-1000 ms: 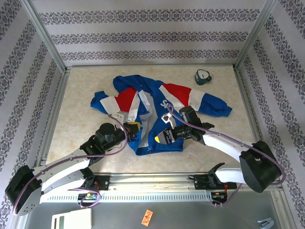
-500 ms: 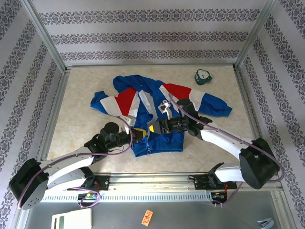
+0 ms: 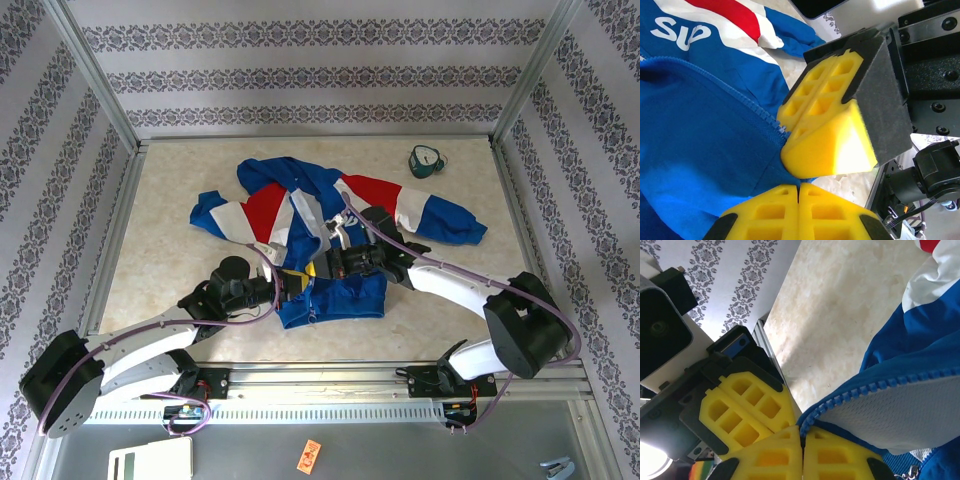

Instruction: Zip up the jacket

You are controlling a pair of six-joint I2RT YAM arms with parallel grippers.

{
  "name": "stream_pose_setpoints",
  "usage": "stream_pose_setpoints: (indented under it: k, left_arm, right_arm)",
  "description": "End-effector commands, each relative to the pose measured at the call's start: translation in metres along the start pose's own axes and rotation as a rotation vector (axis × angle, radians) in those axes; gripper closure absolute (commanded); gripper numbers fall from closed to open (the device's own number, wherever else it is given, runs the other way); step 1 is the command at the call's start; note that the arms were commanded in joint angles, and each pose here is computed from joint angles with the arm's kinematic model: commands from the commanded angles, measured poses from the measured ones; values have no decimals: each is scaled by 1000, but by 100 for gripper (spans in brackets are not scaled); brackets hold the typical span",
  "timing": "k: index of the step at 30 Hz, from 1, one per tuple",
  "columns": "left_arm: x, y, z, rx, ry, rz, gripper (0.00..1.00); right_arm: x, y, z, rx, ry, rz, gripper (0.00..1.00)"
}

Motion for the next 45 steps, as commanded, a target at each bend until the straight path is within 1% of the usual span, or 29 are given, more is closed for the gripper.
stream_pose_setpoints:
  k: [1,2,4,5,7,10,15,18,20,25,32,37,43,45]
  left_arm:
    - [-7,-2,-4,-3,-29,-5,87]
    - [-9,-2,-7,-21,-38,-12,74]
    - [-13,-2,-14,-53,-56,-29,62]
    - [-15,-3,-17,-67,-61,-36,59]
    - [-18,-6,-23,-79,-67,-50,58]
    - [-20,-13,-30,-81,-55,-75,60]
    - [-17,-20,-24,-28,1,-208,65]
    - [-14,-28,-12,58,52,-299,68]
    - [-14,-34,-4,110,79,-336,68]
    - [-15,-36,0,148,65,-357,69]
    - [-10,-32,-5,152,47,-372,71]
    - [-7,-28,-6,157,40,-386,77]
    - [-3,-26,-2,166,64,-394,76]
    - [-3,-25,0,170,66,-396,79]
  right_arm:
    - [-15,13,-3,-15,-22,-24,100]
    - [-18,15,-5,-4,-23,-18,100]
    - [-22,18,-9,12,-19,3,100]
    - [-23,19,-11,18,-19,19,100]
    - [-24,16,-14,39,-7,81,100]
    - [-25,16,-14,43,23,140,100]
    - [-26,23,-17,49,35,175,100]
    - [-26,26,-19,70,51,173,100]
    - [-24,27,-20,88,68,164,100]
    - [-22,25,-19,102,79,160,100]
    - [-21,26,-16,96,86,161,100]
    - [-21,25,-16,95,84,160,100]
    - [-20,25,-14,92,85,159,100]
    - [-20,25,-13,92,87,158,100]
Point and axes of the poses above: each hand's point on the last joint's axis, 136 mm out from that joint toward the fingers, its own z axis out along the fingers, its own y axis along the line the jaws close on, x = y × z, the point moved 5 cm from there along -z, back along the fingers, and after that the axes turned 15 degrees about -z, right-handed, at the moved point
